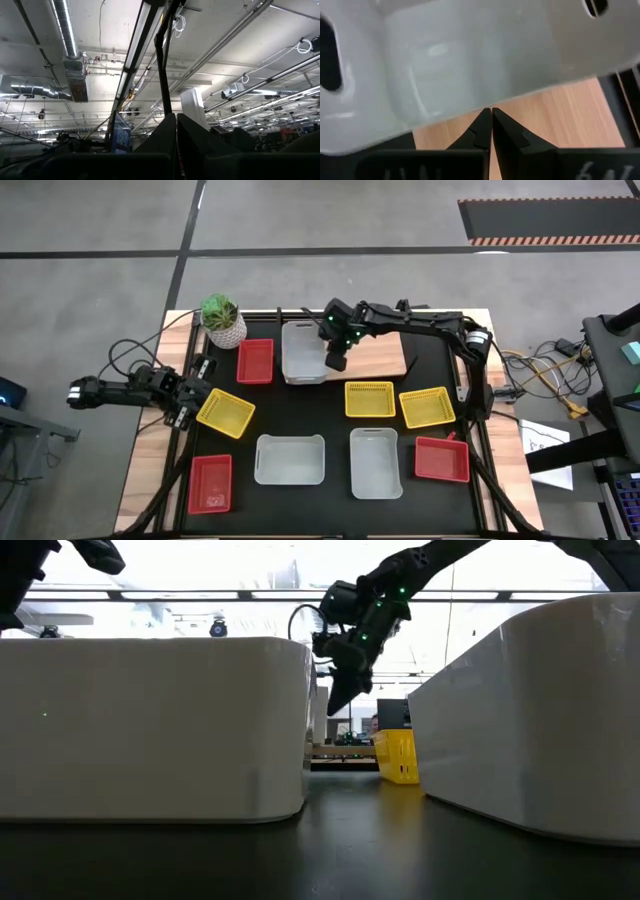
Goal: Stack baskets on shelf by color
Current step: Put the top gray bin on the shelf
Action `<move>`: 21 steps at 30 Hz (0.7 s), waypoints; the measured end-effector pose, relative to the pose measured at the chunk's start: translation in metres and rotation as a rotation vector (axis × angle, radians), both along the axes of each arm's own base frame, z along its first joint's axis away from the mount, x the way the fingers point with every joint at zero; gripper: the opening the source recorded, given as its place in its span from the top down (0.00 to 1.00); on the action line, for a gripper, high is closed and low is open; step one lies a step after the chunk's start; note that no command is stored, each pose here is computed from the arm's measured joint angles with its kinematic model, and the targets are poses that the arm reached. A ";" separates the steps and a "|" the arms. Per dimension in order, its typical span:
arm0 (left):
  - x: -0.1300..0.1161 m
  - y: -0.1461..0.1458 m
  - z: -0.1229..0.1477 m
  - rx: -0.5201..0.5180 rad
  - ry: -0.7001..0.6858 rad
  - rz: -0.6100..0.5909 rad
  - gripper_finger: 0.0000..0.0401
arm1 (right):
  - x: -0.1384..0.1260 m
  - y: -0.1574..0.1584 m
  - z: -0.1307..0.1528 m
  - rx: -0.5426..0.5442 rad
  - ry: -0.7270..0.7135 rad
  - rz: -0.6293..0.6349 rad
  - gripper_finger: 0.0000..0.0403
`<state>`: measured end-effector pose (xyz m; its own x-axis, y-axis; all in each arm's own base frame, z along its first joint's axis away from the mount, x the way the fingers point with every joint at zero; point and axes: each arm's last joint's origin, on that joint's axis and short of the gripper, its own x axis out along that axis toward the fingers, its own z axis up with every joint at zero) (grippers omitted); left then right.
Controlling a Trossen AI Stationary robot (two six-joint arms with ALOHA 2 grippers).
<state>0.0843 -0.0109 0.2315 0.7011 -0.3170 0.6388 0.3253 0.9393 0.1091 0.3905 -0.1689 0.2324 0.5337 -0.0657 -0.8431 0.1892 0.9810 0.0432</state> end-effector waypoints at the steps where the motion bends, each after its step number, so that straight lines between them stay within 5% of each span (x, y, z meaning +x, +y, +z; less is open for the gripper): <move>1: 0.000 0.000 0.000 0.000 0.000 0.000 1.00 | 0.001 0.000 0.001 -0.003 -0.013 -0.002 0.98; 14: 0.000 0.000 0.000 -0.003 0.003 -0.003 1.00 | 0.006 0.016 0.041 -0.027 -0.038 0.066 0.98; 21: 0.000 0.000 0.000 -0.002 0.002 -0.003 1.00 | 0.033 0.027 0.049 -0.157 -0.223 0.162 0.98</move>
